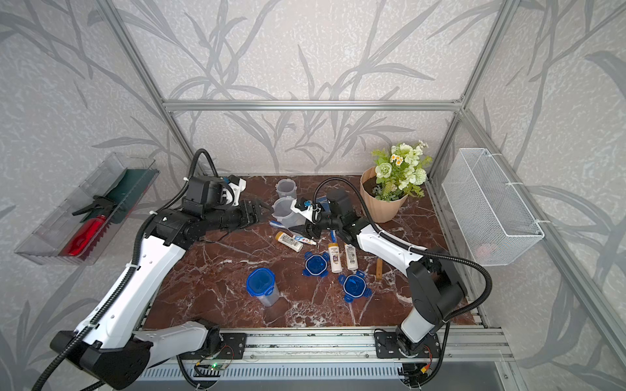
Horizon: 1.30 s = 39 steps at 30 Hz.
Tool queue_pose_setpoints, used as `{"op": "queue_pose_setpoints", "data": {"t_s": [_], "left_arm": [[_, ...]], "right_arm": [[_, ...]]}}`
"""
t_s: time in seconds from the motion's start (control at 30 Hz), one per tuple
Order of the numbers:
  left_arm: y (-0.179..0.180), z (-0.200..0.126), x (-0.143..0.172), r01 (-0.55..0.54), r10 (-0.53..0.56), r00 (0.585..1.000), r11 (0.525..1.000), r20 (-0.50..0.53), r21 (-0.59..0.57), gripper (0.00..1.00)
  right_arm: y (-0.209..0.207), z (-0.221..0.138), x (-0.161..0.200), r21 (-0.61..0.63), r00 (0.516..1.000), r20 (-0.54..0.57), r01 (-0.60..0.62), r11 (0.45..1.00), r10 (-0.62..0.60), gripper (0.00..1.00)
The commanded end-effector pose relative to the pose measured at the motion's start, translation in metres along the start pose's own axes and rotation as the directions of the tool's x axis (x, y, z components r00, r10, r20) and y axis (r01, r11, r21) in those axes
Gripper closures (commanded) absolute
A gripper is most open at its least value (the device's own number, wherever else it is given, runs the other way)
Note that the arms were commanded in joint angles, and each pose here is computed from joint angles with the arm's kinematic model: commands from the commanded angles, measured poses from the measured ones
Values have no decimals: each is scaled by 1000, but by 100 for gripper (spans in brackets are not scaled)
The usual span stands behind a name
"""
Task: Take out toiletry kits
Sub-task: Place the container at the center of the board.
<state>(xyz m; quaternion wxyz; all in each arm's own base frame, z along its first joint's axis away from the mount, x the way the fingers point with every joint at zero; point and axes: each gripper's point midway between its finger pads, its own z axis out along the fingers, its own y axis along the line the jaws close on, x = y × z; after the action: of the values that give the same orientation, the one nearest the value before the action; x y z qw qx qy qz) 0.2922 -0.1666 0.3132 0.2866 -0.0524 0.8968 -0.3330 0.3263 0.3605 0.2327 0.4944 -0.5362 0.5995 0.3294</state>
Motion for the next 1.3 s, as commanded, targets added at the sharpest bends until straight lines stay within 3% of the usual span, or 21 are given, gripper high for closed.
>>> {"op": "queue_pose_setpoints", "data": {"t_s": [0.0, 0.13, 0.33, 0.4, 0.53, 0.57, 0.6, 0.67, 0.77, 0.87, 1.03, 1.17, 1.27], "left_arm": [[9, 6, 1, -13, 11, 999, 999, -34, -50, 23], [22, 21, -4, -10, 4, 998, 993, -56, -116, 23], [15, 43, -12, 11, -20, 994, 996, -103, -89, 32], [11, 47, -13, 14, -22, 993, 997, -116, -71, 47], [6, 52, -9, 12, -20, 990, 998, -143, -60, 96], [6, 52, -8, 10, -19, 989, 998, -146, -65, 100], [7, 53, -8, 8, -19, 989, 997, -150, -76, 100], [12, 53, -7, 0, -17, 988, 994, -155, -106, 100], [29, 45, -14, -34, 2, 990, 974, -140, -225, 100], [55, 28, -36, -55, 27, 997, 909, -75, -414, 100], [101, 6, -70, 28, -13, 1000, 797, 28, -604, 100], [147, 7, -90, 166, -140, 986, 746, 91, -646, 100], [172, 28, -107, 205, -195, 977, 713, 91, -671, 100]], "right_arm": [[-1, -1, -30, -20, 995, 95, 26, 999, -24, 86], [4, -3, -30, -31, 994, 107, 14, 999, -11, 86], [26, -2, -30, -44, 993, 97, 71, 996, -66, 85], [34, 3, -26, -29, 991, 61, 119, 992, -117, 85], [39, 13, -24, 31, 979, 11, 203, 979, -203, 84], [40, 15, -24, 36, 979, 13, 202, 979, -202, 82], [39, 16, -25, 40, 980, 21, 196, 980, -197, 75], [34, 18, -27, 73, 984, 45, 171, 982, -175, 38], [22, 16, -25, 172, 983, 97, 136, 976, -154, 1], [9, 9, -23, 272, 982, 128, 103, 957, -142, 1], [-8, -10, -13, 375, 987, 141, 14, 927, -72, 1], [-18, -34, -3, 426, 988, 156, -61, 902, -7, 1], [-22, -46, 4, 454, 989, 144, -81, 887, 17, 1]]}}
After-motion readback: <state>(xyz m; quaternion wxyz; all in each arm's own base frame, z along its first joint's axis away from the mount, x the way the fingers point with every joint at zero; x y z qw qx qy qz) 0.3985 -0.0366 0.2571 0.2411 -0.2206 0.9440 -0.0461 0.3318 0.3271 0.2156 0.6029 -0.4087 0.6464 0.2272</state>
